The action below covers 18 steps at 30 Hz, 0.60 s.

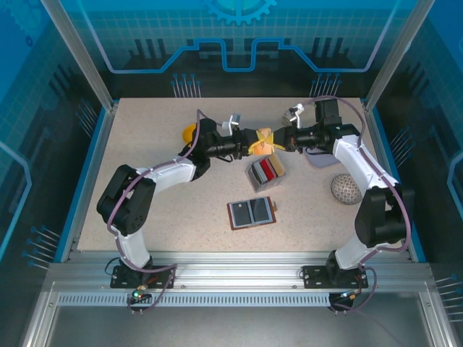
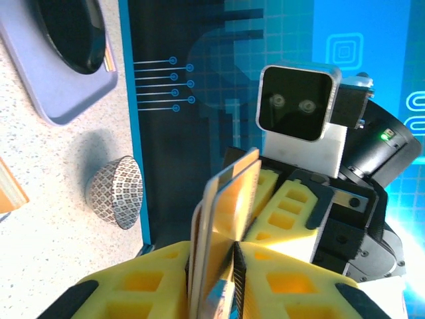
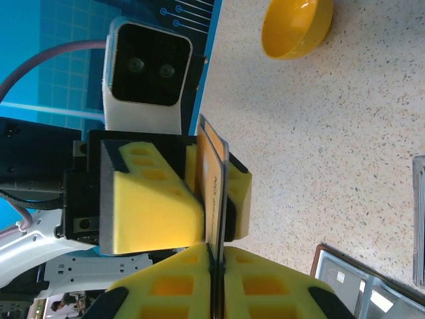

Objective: Put the credit cards into the card holder
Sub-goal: Pick up the credit card from the storage box.

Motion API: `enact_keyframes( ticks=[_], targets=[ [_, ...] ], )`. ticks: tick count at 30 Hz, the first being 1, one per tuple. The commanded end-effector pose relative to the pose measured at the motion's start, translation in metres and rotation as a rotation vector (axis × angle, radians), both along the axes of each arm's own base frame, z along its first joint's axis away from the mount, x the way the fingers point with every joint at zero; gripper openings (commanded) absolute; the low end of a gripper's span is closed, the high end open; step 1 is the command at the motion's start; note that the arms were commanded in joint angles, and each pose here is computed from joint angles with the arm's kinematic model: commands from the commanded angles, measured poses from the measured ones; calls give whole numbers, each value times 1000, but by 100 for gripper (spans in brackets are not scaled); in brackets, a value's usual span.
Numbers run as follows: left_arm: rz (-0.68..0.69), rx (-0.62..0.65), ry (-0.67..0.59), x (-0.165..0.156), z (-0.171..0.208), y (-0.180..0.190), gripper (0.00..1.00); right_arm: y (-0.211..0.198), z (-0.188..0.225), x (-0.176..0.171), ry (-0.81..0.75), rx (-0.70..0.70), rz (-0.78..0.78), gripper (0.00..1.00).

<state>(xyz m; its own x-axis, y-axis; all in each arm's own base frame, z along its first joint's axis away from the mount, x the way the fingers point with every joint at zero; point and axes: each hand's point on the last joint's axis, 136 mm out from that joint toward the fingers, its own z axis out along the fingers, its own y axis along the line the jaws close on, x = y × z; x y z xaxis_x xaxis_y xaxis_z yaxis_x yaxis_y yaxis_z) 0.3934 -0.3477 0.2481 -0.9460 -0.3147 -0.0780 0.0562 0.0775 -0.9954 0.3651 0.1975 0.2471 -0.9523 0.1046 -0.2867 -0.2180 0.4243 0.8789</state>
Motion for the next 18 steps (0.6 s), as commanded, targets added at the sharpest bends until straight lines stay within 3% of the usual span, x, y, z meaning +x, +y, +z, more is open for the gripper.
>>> enact_keyframes(
  ticks=[1, 9, 18],
  targets=[
    [19, 4, -50, -1, 13, 6, 25, -14, -12, 1, 43, -38, -60, 9],
    [39, 28, -21, 2, -1, 11, 7, -18, -8, 2, 41, -27, -73, 12],
    [25, -7, -9, 3, -1, 8, 7, -11, -4, -1, 36, 6, -39, 29]
  ],
)
